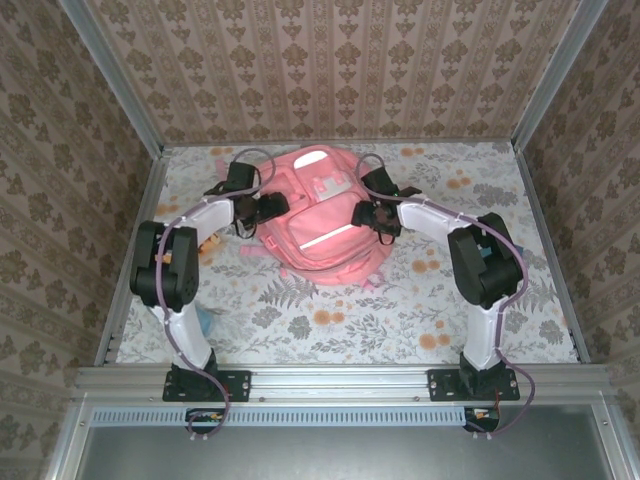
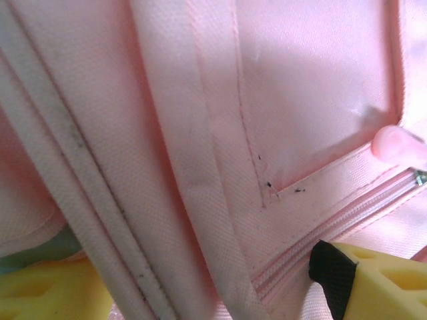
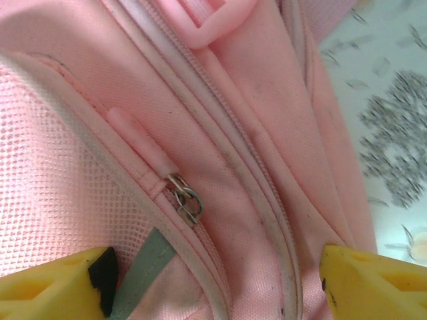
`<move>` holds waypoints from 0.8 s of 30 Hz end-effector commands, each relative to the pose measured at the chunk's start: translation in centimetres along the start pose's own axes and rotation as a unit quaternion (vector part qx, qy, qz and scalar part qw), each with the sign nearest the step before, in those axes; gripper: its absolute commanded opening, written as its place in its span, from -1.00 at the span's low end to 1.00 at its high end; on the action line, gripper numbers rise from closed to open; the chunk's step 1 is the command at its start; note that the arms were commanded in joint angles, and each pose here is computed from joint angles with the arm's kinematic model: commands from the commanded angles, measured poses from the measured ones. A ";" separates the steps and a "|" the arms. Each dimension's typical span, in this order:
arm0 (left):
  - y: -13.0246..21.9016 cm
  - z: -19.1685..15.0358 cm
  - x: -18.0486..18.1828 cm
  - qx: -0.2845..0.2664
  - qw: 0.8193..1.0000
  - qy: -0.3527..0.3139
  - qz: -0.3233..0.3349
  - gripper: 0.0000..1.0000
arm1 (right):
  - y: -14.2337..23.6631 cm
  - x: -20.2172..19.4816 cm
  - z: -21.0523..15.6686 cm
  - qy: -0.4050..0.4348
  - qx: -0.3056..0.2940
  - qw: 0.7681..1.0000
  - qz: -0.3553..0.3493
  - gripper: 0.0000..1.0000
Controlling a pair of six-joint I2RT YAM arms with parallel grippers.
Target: Pack the student bag
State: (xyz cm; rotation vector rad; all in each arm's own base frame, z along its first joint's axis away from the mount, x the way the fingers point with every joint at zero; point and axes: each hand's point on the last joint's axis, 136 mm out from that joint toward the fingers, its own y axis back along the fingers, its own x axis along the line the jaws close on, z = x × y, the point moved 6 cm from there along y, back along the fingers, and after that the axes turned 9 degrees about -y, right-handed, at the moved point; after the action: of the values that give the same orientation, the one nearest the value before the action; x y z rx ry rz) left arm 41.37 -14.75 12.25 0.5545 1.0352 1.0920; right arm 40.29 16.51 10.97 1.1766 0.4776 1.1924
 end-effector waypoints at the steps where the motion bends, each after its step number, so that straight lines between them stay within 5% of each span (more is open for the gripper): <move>1: -1.1 2.1 -3.8 -0.011 0.993 -0.059 -0.101 0.60 | 0.7 -3.9 -1.5 -0.033 0.006 0.998 -0.060 0.58; 5: -1.1 3.2 -4.0 -0.013 0.993 -0.072 -0.088 0.66 | 2.0 -5.7 -1.6 -0.054 -0.004 0.997 -0.054 0.58; 11: 3.5 3.1 -0.3 -0.040 0.998 -0.052 0.006 0.82 | 5.8 -4.3 -1.0 -0.027 -0.012 0.999 0.018 0.73; 15: 7.6 1.5 4.1 -0.065 0.994 -0.013 0.090 1.00 | 7.7 -3.1 -0.9 -0.021 -0.009 0.997 0.068 0.80; 24: 11.1 -4.8 13.1 -0.067 0.968 0.143 0.196 1.00 | 9.4 -0.9 -2.1 -0.013 0.002 0.993 0.118 0.85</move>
State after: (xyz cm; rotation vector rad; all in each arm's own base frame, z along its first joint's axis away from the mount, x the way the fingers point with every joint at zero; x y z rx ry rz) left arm 35.36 -0.83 15.71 0.4997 1.0112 1.5157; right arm 34.58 14.99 17.45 1.2456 0.3387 1.3335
